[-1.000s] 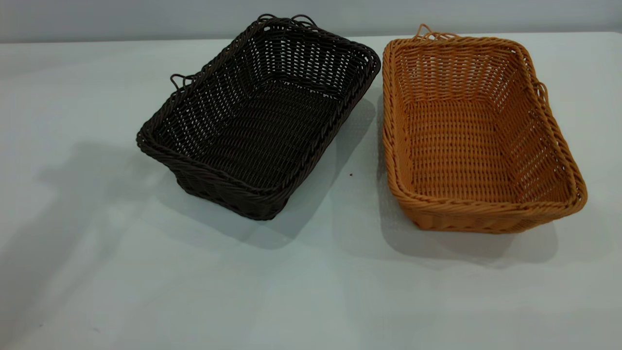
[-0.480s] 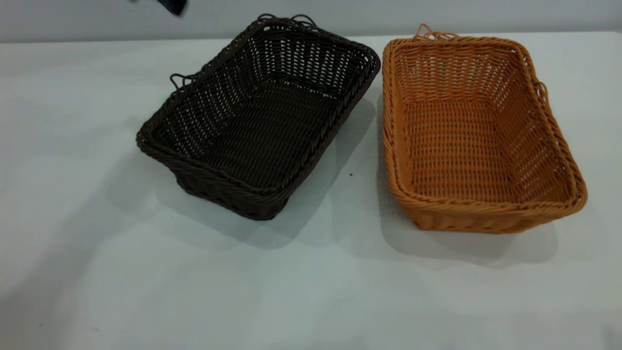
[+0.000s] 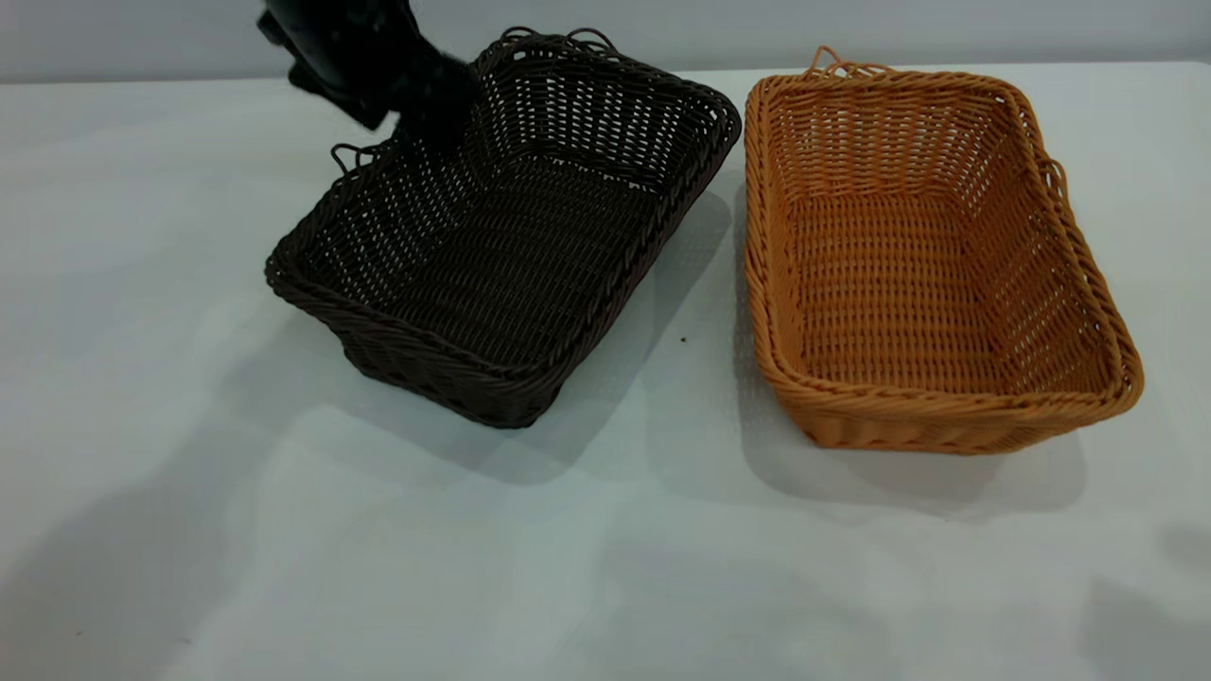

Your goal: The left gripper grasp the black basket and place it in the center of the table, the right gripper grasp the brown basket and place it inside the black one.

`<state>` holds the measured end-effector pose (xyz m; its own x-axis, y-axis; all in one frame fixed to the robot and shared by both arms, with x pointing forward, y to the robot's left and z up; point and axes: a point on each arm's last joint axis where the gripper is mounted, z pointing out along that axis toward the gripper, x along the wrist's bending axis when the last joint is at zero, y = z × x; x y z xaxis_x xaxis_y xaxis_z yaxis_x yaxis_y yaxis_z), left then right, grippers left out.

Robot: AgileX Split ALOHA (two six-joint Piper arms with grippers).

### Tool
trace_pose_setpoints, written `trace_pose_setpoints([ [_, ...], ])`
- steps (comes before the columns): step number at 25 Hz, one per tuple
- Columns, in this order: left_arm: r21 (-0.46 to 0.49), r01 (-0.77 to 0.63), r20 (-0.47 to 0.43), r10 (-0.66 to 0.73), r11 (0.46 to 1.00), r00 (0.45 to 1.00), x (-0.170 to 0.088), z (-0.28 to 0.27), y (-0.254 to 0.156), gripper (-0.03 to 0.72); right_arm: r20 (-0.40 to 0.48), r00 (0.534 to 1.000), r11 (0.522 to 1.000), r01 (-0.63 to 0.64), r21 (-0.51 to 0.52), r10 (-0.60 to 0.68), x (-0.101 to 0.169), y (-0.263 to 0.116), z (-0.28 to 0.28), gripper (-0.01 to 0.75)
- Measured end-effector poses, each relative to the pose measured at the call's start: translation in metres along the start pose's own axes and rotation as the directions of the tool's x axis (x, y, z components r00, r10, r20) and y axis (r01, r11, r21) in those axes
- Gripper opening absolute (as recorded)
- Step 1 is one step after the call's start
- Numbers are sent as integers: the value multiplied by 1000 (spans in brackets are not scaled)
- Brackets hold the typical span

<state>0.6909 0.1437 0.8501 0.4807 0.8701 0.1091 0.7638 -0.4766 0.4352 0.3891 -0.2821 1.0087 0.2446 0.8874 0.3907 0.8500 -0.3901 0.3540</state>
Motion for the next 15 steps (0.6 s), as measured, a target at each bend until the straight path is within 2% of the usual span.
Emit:
trace_pose_setpoints([
  [3, 32, -1, 7, 1, 999, 1000, -2, 14, -9, 516, -28, 999, 997, -20, 78, 23, 2, 5, 18, 583],
  [6, 59, -2, 12, 1, 998, 1000, -5, 27, -16, 435, -66, 996, 987, -46, 155, 57, 4, 9, 37, 583],
  [8, 63, -3, 14, 2, 998, 1000, -5, 32, -19, 326, -86, 993, 977, -62, 206, 81, 4, 11, 51, 583],
  [11, 33, 2, 10, -2, 999, 1000, -5, 31, -14, 113, -107, 989, 960, -72, 269, 105, 7, 13, 71, 583],
  [12, 25, 6, 11, -6, 1000, 1000, -5, 28, -12, 86, -109, 987, 954, -83, 288, 119, 10, 14, 79, 583],
  [15, 0, 8, 3, -8, 1000, 1000, -1, 12, -2, 82, -109, 982, 932, -110, 346, 156, 21, 17, 103, 583],
])
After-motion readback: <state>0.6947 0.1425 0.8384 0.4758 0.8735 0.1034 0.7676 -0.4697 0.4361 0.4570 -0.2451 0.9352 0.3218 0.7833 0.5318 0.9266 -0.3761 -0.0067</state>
